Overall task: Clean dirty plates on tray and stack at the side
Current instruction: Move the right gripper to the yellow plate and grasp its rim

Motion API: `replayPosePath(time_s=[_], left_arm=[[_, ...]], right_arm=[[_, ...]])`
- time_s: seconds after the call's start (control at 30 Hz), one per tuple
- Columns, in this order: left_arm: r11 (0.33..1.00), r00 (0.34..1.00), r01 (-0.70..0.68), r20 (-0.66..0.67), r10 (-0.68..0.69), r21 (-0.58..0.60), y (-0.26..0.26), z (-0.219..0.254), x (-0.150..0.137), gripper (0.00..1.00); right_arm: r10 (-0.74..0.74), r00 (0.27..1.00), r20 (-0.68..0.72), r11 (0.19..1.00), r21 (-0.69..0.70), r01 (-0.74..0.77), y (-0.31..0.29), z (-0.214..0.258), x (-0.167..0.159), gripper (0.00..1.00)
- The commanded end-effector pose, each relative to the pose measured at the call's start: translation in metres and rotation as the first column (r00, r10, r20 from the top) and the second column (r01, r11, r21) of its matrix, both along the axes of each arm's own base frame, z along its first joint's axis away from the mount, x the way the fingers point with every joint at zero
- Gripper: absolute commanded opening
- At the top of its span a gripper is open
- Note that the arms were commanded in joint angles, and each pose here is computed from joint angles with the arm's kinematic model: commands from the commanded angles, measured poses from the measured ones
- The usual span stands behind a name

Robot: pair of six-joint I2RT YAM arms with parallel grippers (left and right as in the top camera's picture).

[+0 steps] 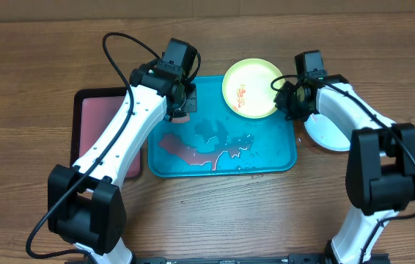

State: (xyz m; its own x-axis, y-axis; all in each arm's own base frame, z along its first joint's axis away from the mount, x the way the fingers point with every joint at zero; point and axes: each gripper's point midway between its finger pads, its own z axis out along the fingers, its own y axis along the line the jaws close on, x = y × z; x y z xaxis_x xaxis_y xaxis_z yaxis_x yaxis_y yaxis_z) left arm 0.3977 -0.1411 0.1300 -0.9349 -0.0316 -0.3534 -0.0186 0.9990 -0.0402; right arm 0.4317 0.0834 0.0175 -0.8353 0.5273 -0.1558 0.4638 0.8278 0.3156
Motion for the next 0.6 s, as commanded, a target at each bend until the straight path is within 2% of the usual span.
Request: replayPosePath(time_s=[0.0,0.1,0.17,0.3,0.47,0.57], left_arm=[[1.0,1.0,-0.009,-0.001,0.009,-0.013,-0.003,0.0,-0.002,0.04],[1.0,1.0,-0.009,-0.001,0.009,-0.014,-0.003,0.0,-0.002,0.04],[1.0,1.0,-0.009,-0.003,0.009,-0.013,-0.003,0.0,-0.002,0.04],[1.0,1.0,-0.009,-0.004,0.009,-0.013,-0.002,0.0,-0.002,0.04],[1.0,1.0,-0.009,-0.003,0.009,-0.013,-0.003,0.0,-0.002,0.04],[1.0,1.0,-0.008,-0.008,0.008,-0.011,-0.002,-0.001,-0.003,0.04]], right_arm=[[0.012,1.0,-0.013,0.999,0.046,-0.011,0.008,-0.009,0.003,0.2],[0.045,0.999,-0.012,0.996,0.079,-0.044,0.018,-0.006,0.001,0.08],[0.087,0.996,-0.021,0.992,0.093,-0.085,0.029,-0.006,-0.005,0.04],[0.148,0.984,-0.103,0.985,0.109,-0.136,0.051,-0.01,-0.031,0.04],[0.341,0.925,-0.169,0.936,0.153,-0.317,0.092,-0.009,-0.071,0.04],[0.377,0.907,-0.188,0.923,0.154,-0.352,0.103,-0.006,-0.082,0.08]])
